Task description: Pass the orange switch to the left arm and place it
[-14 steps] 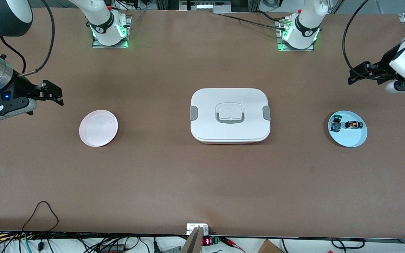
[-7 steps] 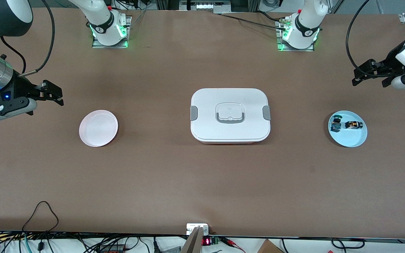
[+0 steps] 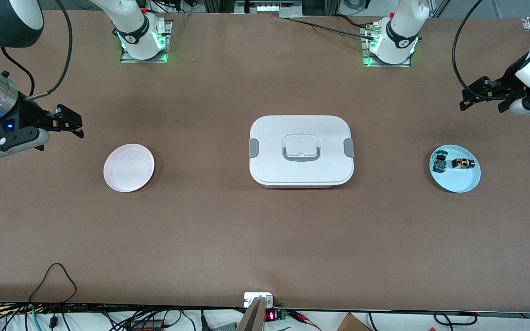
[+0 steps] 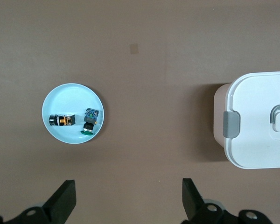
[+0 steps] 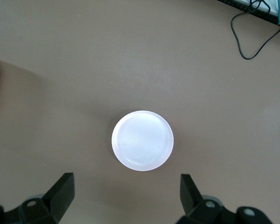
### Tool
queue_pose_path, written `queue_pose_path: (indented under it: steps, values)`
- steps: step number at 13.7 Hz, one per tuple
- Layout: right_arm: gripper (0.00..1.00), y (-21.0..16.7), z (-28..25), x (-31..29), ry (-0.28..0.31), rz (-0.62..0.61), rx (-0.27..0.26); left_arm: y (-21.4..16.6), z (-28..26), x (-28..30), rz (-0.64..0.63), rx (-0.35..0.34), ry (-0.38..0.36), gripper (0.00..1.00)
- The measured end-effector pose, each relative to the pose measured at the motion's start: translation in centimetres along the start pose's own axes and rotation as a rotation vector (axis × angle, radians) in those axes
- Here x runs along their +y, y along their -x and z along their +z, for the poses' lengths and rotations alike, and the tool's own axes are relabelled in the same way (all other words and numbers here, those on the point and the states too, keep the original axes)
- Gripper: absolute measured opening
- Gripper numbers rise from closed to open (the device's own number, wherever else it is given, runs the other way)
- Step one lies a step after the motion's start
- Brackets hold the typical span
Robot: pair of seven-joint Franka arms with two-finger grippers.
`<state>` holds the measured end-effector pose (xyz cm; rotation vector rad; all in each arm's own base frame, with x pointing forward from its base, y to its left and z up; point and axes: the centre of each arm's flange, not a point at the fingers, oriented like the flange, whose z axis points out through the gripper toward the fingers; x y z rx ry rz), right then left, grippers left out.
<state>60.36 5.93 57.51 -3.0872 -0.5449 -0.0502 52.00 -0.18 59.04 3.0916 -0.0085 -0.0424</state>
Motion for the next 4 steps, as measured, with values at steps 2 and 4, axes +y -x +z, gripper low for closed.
queue_pose_path:
  steps: [2,4]
  values:
    - [1.00,0.00,0.00,-0.02,0.000,0.000,0.000,0.19,-0.11,0.01,0.000,-0.003,0.000,1.00]
    - [1.00,0.01,0.01,-0.03,0.000,0.000,-0.001,0.33,-0.32,0.01,0.000,0.000,0.001,1.00]
